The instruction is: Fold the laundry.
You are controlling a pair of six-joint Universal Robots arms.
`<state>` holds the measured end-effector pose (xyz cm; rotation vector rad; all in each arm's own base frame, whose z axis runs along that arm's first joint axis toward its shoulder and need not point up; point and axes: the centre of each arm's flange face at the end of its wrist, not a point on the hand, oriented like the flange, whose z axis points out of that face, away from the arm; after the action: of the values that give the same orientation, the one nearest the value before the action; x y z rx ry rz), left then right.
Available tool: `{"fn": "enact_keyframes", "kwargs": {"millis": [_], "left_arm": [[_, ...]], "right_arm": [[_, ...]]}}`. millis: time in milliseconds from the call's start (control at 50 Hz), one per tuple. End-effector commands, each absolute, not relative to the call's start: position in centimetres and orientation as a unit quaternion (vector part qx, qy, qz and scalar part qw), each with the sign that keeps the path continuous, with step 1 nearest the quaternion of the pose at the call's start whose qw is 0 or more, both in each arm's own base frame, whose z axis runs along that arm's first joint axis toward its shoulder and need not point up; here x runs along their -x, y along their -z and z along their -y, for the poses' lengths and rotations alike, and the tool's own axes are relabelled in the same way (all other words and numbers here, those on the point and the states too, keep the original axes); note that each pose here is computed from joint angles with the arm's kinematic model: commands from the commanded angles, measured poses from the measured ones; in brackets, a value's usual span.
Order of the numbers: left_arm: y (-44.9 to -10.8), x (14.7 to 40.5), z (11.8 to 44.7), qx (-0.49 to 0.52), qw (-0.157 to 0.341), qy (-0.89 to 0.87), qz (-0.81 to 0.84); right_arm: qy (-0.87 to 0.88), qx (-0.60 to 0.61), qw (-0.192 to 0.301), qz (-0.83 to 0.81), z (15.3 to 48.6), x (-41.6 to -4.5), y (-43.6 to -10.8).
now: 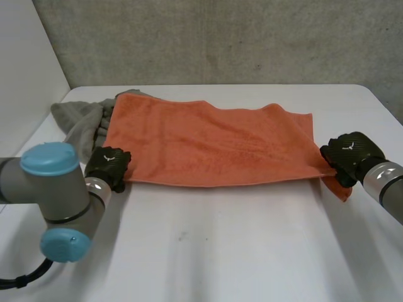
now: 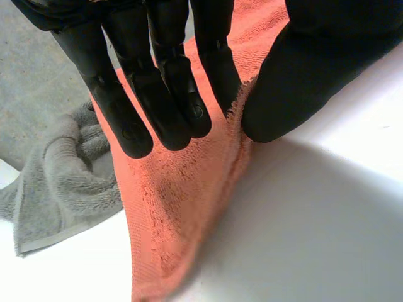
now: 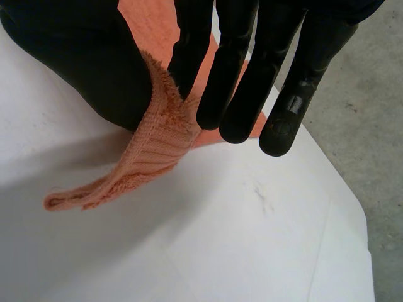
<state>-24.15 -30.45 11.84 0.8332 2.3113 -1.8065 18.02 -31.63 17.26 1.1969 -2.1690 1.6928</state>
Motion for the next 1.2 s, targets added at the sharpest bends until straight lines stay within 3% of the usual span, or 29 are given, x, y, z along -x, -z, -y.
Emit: {"fn": "enact_keyframes", "kwargs": {"millis": [20,100,220,300,420,540,720,820,1020,1120,1200], "left_arm": [[-15.4,21.7,26.9,-0.339,0.102,0.544,-0.761],[-16.4,20.4,22.6,-0.438,0.144,0.467,-0.755],[-17.3,18.9,15.2,-0.548,0.144,0.361,-0.740],[-17.8,19.3,14.2,-0.561,0.146,0.383,-0.719],[-17.9,21.3,18.0,-0.535,0.163,0.463,-0.688],[-16.4,24.2,24.6,-0.505,0.184,0.530,-0.656],[-13.9,27.6,32.2,-0.475,0.203,0.600,-0.610],[-12.8,29.3,35.5,-0.453,0.213,0.641,-0.583],[-11.6,30.7,38.7,-0.420,0.225,0.688,-0.548],[-10.8,31.3,38.1,-0.427,0.216,0.687,-0.547],[-11.3,32.8,36.4,-0.433,0.199,0.699,-0.534]], "right_arm": [[-0.530,-0.436,0.077,0.723,29.2,-17.7,-21.2],[-0.485,-0.460,0.095,0.738,27.9,-16.2,-22.5],[-0.356,-0.545,0.091,0.753,23.6,-14.6,-23.0],[-0.325,-0.561,0.095,0.755,23.4,-13.1,-23.1],[-0.368,-0.530,0.116,0.755,26.0,-13.1,-21.6],[-0.414,-0.522,0.128,0.735,29.0,-15.3,-19.5],[-0.491,-0.492,0.231,0.681,35.7,-18.2,-17.4],[-0.534,-0.482,0.247,0.649,38.8,-19.7,-16.4],[-0.588,-0.466,0.274,0.602,43.5,-21.5,-14.1],[-0.585,-0.461,0.275,0.608,44.0,-21.8,-13.2],[-0.595,-0.434,0.276,0.618,43.5,-21.6,-15.1]]}}
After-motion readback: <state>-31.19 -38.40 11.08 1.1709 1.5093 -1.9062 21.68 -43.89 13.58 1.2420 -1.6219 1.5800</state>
